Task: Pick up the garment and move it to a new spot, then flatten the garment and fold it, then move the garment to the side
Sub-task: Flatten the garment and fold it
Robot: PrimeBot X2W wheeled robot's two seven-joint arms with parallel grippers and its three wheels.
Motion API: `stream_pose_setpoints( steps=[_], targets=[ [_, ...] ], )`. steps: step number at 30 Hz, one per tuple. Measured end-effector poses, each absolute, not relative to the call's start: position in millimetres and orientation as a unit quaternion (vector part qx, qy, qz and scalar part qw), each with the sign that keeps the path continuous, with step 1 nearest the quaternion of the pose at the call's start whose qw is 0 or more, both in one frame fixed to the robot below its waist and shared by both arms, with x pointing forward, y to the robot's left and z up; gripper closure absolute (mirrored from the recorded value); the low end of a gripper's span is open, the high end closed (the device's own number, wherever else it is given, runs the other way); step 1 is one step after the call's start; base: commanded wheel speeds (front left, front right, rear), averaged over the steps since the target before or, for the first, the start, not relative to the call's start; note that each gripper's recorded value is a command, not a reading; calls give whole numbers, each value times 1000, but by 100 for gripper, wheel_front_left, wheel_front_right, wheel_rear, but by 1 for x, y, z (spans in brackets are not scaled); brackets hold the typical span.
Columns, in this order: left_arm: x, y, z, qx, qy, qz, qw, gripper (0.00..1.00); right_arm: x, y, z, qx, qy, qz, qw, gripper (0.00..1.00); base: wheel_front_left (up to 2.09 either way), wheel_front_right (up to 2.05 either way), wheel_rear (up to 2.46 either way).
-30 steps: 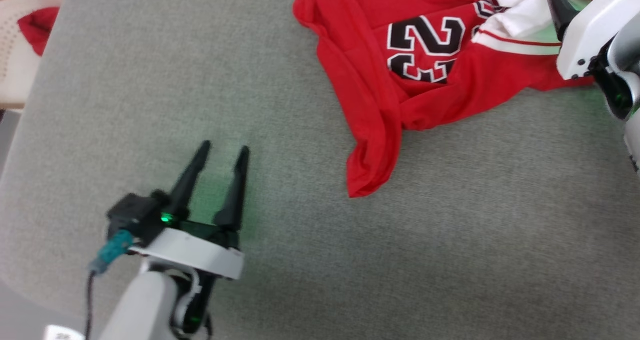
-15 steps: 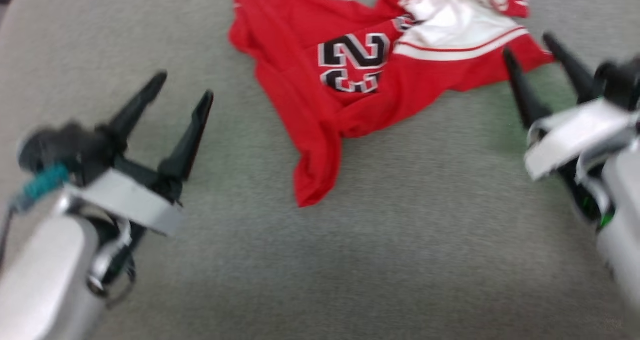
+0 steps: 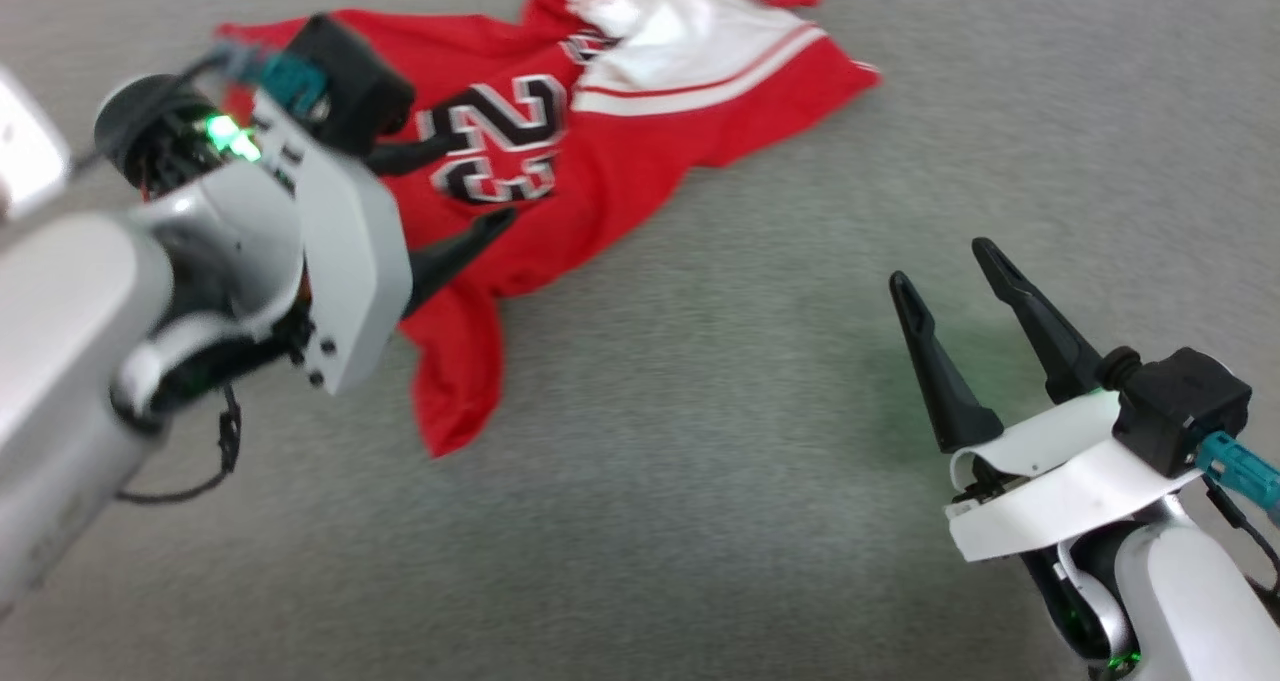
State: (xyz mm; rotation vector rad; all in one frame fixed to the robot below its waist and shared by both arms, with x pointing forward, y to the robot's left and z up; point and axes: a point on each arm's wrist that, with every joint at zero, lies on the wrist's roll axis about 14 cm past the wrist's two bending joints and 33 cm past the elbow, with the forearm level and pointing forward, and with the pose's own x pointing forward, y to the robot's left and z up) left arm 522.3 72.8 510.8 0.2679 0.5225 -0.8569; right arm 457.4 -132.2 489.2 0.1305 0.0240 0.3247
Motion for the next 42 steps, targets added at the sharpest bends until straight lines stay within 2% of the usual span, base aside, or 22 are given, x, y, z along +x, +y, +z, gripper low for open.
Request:
stream_pose_setpoints(
  steps=[8,13,14,15,16,21,24,30,33,36,42],
  targets=[
    [522,54,451,134,440,-430,777,0,442,-153,505,54,0,118,992,0,0,0,0],
    [527,56,423,166,476,-421,754,0,439,-162,506,50,1,101,994,0,0,0,0],
    [527,56,418,158,483,-422,751,17,439,-163,506,51,1,99,994,0,0,0,0],
    [525,55,413,153,490,-423,747,66,438,-163,506,52,0,97,994,0,0,0,0],
    [523,53,410,147,499,-425,741,100,438,-164,506,53,-1,94,994,0,0,0,0],
    [506,27,415,84,519,-464,713,100,435,-168,511,60,-10,84,995,0,0,0,0],
    [488,-11,436,29,517,-517,682,100,431,-173,512,67,-12,74,995,0,0,0,0],
    [461,-89,482,-24,469,-609,639,100,428,-186,519,80,-31,49,995,0,0,0,0],
    [455,-126,499,-45,438,-636,634,100,427,-193,522,87,-40,36,995,0,0,0,0],
    [456,-158,507,-51,407,-648,642,100,425,-200,525,90,-48,23,994,0,0,0,0],
    [457,-177,459,-1,424,-636,645,100,420,-210,522,92,-47,3,995,0,0,0,0]
  ],
)
